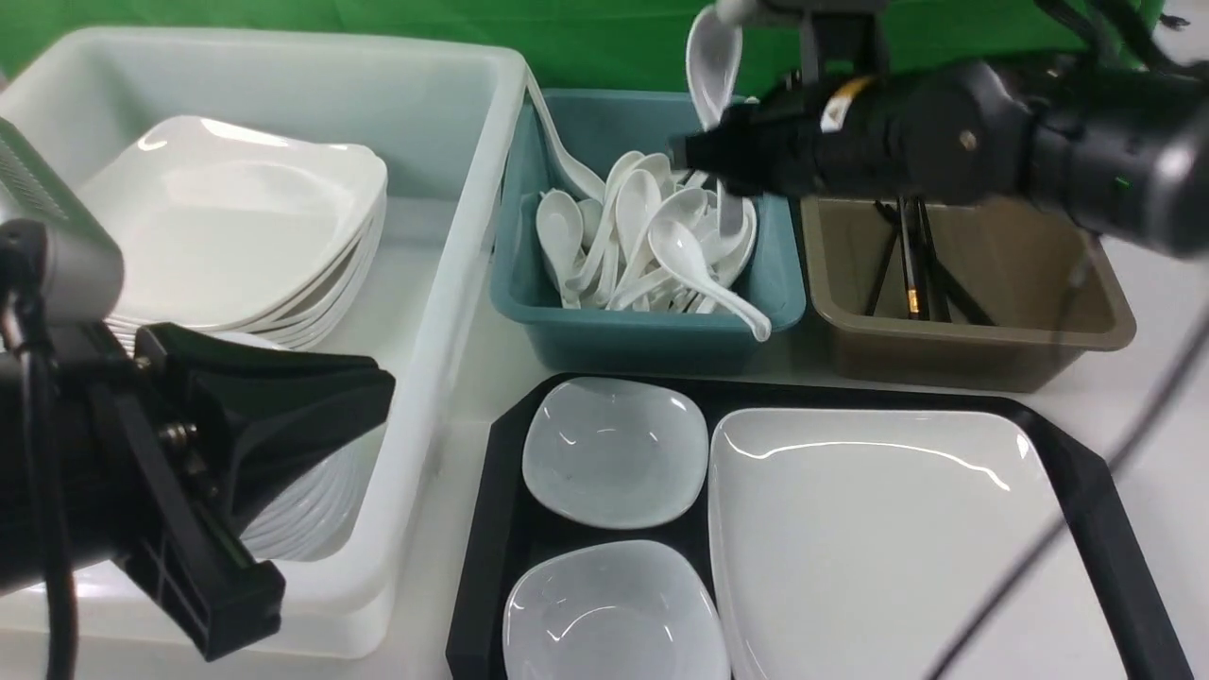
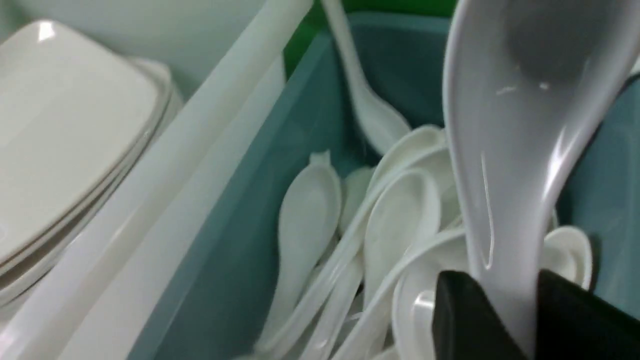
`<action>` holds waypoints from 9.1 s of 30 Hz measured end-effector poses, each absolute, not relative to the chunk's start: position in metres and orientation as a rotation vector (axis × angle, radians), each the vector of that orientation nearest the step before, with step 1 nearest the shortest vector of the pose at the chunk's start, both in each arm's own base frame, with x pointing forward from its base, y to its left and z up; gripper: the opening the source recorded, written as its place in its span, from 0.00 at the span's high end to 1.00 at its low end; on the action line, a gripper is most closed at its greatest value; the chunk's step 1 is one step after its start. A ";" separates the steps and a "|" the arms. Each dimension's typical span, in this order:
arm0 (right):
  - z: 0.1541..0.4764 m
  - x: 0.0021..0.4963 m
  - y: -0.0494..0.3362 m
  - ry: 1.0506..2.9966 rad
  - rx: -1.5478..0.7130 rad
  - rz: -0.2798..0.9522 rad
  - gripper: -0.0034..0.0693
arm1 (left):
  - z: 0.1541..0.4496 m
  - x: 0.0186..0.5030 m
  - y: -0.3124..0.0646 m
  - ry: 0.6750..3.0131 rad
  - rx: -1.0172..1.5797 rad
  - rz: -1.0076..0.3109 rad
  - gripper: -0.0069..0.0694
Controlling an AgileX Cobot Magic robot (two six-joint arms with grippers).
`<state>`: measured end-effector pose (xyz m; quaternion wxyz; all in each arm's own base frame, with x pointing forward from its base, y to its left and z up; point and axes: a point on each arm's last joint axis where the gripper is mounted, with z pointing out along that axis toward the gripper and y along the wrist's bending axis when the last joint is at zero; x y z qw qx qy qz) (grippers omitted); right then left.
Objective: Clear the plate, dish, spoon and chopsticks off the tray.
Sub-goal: Use the right arm to put the soup spoon into the small storage box in the middle, then use the right arm to grab a plate from the dinner plate, then use the right arm to put the plate into the large storage box on the left, then use the left arm to grab a small plate from the dinner plate, then use the left arm to put the small plate into the large storage box on the left
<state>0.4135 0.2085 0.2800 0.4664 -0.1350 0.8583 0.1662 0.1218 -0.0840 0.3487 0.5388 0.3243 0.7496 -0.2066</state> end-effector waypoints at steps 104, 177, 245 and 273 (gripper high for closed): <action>0.472 0.209 0.290 1.765 -1.497 -0.018 0.86 | 0.385 0.033 -0.011 1.934 0.474 -0.143 0.89; 0.251 0.356 0.450 1.205 -1.672 0.109 0.30 | 0.365 -0.011 -0.004 2.110 0.394 -0.345 0.89; 0.353 0.063 0.031 2.247 -0.794 0.060 0.90 | 0.163 0.194 -0.332 2.747 1.141 0.057 0.36; 0.359 0.066 0.037 2.183 -0.720 0.153 0.86 | 0.371 0.133 -0.226 2.201 1.303 0.035 0.88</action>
